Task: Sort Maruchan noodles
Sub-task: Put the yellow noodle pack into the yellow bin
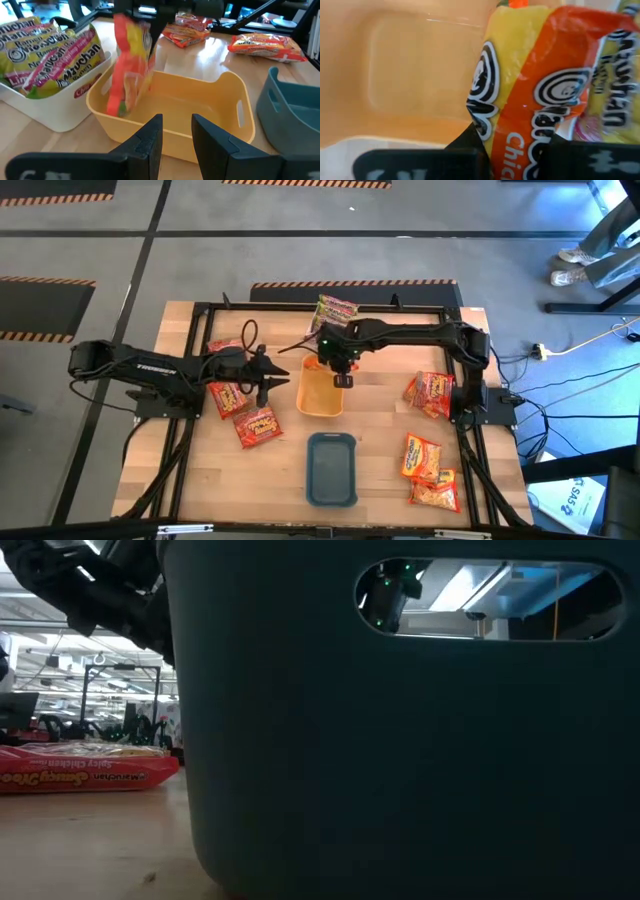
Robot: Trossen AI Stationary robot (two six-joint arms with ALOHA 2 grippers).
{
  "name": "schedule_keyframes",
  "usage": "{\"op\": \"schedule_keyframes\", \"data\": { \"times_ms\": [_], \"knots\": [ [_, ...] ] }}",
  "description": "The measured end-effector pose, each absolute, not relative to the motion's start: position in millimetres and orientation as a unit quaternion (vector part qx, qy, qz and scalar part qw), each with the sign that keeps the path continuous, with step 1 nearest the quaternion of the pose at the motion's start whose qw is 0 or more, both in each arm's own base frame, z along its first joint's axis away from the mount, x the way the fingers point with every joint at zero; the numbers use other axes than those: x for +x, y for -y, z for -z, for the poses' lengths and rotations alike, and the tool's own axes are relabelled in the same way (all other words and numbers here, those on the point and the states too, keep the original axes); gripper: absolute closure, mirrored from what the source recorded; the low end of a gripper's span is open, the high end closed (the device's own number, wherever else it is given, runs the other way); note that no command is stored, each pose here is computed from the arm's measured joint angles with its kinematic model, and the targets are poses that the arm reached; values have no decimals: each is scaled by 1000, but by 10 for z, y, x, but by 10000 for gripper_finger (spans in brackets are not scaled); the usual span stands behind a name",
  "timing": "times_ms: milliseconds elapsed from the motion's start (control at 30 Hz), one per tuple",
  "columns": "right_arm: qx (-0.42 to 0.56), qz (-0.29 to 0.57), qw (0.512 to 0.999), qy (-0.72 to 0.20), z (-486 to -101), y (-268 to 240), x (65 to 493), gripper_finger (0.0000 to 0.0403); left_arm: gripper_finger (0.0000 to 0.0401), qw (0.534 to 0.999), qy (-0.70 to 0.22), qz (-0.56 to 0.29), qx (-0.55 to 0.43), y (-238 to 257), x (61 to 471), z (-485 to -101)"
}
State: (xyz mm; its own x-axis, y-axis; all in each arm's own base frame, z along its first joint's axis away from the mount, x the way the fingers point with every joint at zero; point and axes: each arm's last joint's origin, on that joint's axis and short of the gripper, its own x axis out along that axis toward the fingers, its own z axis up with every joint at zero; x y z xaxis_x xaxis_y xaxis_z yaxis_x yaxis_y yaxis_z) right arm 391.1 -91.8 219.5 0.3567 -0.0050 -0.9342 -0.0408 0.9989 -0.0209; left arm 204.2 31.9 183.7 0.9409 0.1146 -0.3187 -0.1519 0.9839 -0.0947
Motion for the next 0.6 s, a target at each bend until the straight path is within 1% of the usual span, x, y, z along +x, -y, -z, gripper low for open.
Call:
{"op": "schedule_keyframes", "data": {
  "times_ms": [200, 267, 333, 600],
  "knots": [
    [-28, 0, 822, -569, -2145, 932, 3940, 360, 303, 985, -148, -66, -52, -321, 2048, -1856],
    [-30, 1, 827, -561, -2152, 935, 3956, 350, 303, 986, -143, -66, -48, -321, 2052, -1866],
    [-30, 1, 828, -560, -2153, 936, 3959, 329, 303, 988, -135, -65, -43, -322, 2056, -1882],
    [-50, 11, 834, -549, -2166, 952, 3987, 205, 303, 989, -129, -61, -38, -320, 2060, -1894]
  ]
}}
